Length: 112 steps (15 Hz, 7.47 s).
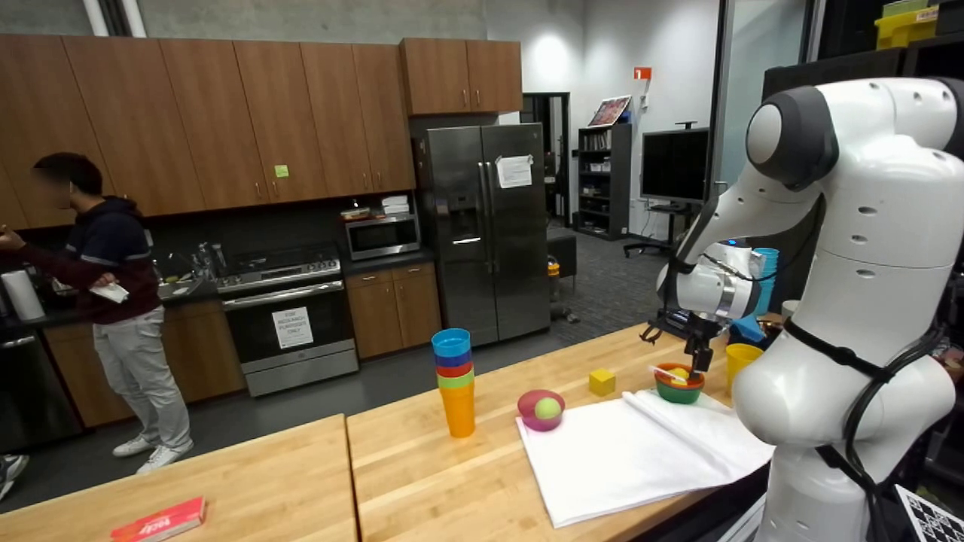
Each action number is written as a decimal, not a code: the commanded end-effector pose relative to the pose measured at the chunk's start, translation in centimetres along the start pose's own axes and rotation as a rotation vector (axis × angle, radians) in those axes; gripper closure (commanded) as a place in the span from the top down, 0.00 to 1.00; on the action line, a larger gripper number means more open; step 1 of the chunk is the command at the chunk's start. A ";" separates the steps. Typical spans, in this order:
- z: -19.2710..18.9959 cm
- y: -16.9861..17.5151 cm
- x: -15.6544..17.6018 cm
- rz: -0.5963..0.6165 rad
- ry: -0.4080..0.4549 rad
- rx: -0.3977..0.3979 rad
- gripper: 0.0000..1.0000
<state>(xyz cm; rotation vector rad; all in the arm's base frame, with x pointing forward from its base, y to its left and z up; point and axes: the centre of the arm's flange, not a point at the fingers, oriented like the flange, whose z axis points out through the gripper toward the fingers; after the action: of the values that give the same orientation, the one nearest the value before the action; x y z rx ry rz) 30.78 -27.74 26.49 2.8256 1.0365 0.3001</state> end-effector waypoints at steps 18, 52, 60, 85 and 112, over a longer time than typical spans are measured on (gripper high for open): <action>2.0 1.4 1.0 -0.144 -0.055 0.003 1.00; 6.5 2.8 13.4 -0.204 -0.004 -0.027 1.00; 3.0 3.7 11.8 -0.271 -0.049 0.032 1.00; 3.8 4.9 14.7 -0.373 0.144 0.105 1.00; 0.9 4.9 15.9 -0.410 0.218 0.088 0.04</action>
<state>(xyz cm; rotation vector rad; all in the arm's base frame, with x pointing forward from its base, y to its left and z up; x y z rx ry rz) 45.95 -21.49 25.62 2.6601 1.6634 0.4847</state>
